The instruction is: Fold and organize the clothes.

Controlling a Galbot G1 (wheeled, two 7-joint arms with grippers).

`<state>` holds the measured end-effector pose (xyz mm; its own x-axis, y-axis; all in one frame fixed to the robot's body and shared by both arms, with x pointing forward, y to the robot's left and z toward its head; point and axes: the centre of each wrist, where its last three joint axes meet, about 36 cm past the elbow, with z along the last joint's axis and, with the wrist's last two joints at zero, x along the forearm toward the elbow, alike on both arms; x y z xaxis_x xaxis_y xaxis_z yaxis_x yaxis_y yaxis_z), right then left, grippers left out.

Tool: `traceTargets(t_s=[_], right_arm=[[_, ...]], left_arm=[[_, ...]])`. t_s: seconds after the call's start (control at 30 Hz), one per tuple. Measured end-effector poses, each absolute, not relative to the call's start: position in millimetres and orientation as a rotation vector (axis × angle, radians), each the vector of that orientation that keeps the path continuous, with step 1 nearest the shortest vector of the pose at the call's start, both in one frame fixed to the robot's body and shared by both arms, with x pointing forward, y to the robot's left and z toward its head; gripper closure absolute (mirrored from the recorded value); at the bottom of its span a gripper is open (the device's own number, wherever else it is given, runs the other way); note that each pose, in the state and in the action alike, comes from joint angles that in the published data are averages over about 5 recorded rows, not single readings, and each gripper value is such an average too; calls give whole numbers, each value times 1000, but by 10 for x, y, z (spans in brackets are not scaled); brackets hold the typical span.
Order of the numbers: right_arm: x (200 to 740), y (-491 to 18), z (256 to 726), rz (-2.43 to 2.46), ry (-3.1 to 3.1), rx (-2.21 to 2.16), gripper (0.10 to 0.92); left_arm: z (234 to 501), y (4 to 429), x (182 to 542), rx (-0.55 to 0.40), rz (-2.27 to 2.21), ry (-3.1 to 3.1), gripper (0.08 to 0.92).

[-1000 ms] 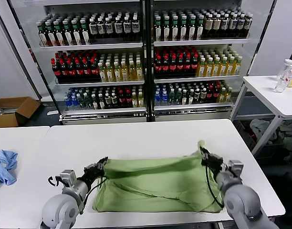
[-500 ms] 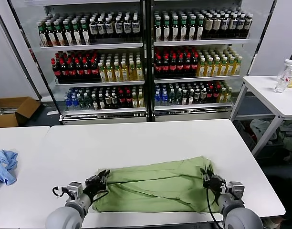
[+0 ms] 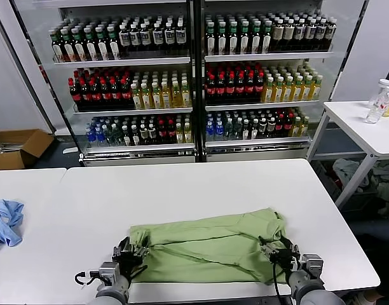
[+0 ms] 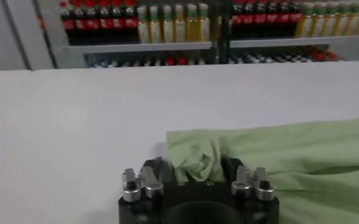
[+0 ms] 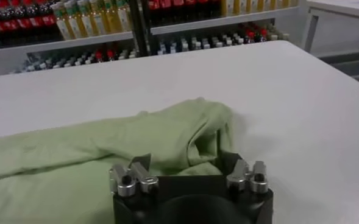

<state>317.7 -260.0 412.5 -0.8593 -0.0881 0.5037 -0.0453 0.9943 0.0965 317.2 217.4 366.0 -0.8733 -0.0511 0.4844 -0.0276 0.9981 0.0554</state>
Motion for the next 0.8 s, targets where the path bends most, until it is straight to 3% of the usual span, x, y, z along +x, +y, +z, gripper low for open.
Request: traceTargets(t_s=[0.1, 0.47, 0.8], right_arm=[[3156, -2585, 4127, -105, -2605, 95, 200], [3103, -2587, 4147, -104, -2620, 69, 200], [3118, -2592, 4150, -104, -2629, 62, 200]], left_arm=[[3636, 2132, 3127, 83, -84, -2629, 319], [3687, 2089, 2975, 61, -37, -2650, 638], [3835, 2555, 3084, 88, -91, -2737, 890]])
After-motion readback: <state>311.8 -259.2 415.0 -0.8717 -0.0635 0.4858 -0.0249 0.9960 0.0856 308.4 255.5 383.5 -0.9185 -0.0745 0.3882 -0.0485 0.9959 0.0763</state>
